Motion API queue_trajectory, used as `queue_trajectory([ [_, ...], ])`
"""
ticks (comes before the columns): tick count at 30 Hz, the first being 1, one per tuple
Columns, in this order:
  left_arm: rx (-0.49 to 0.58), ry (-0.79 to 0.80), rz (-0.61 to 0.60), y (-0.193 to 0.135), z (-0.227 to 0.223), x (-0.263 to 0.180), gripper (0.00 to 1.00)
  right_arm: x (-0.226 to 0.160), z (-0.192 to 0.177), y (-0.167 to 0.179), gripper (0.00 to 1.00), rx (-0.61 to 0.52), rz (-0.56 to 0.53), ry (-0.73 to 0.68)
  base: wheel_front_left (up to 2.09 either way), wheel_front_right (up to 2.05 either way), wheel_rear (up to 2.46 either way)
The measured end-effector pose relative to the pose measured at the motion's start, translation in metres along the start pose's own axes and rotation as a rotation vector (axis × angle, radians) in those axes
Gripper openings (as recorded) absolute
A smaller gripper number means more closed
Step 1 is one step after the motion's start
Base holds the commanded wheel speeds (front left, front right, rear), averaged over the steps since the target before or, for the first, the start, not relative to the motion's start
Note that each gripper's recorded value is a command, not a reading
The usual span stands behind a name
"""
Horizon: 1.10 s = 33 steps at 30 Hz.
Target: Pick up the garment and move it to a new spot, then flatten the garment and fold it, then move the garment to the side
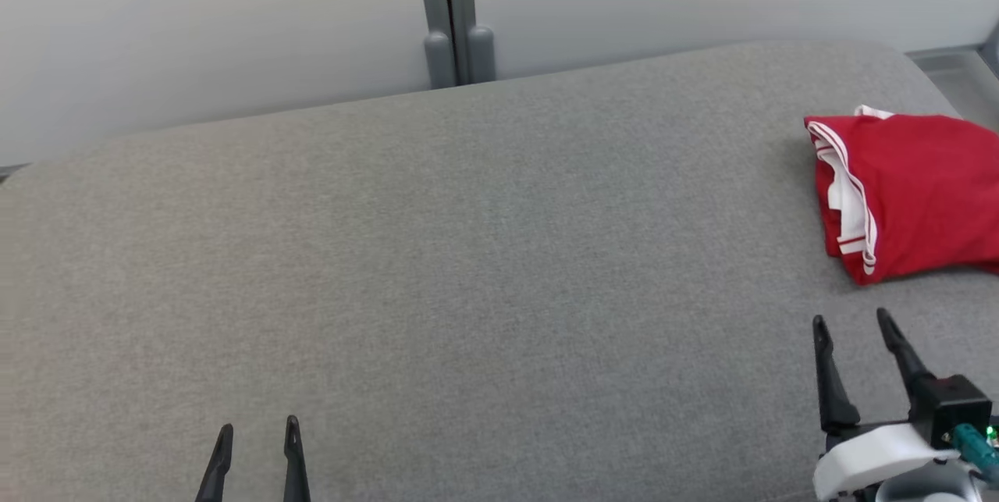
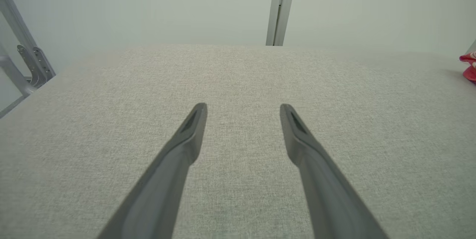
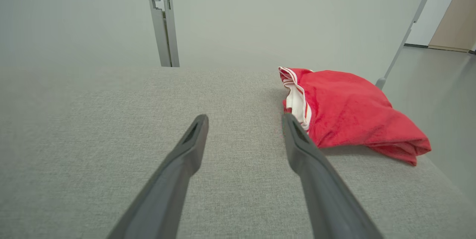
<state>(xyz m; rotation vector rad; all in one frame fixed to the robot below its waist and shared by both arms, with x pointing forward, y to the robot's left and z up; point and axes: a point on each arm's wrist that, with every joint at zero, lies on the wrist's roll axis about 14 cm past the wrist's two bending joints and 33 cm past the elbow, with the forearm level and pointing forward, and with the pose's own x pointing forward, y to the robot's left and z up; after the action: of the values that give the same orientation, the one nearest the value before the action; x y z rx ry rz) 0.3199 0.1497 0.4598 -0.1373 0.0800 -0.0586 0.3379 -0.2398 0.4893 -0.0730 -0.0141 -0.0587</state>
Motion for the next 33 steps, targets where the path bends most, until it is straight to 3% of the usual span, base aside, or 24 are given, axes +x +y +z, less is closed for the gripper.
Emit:
queue_trajectory([
  [11,-0.021,-0.054,0.071,0.019,0.011,-0.024,1.00,-0.006,0.009,0.055,1.00,0.049,0.136,-0.033,0.00,0.00,0.00],
  [12,-0.028,-0.050,0.065,0.018,0.010,-0.025,0.00,-0.007,0.009,0.057,0.00,0.050,0.139,-0.033,0.00,0.00,0.00],
  [16,-0.033,-0.020,0.072,0.019,0.000,-0.027,0.00,-0.011,-0.005,0.058,0.00,0.063,0.137,0.014,0.00,0.00,0.00],
  [33,-0.339,0.013,0.120,0.030,-0.003,-0.014,0.00,-0.003,-0.009,0.046,0.00,0.394,0.050,0.064,0.00,0.00,0.00],
])
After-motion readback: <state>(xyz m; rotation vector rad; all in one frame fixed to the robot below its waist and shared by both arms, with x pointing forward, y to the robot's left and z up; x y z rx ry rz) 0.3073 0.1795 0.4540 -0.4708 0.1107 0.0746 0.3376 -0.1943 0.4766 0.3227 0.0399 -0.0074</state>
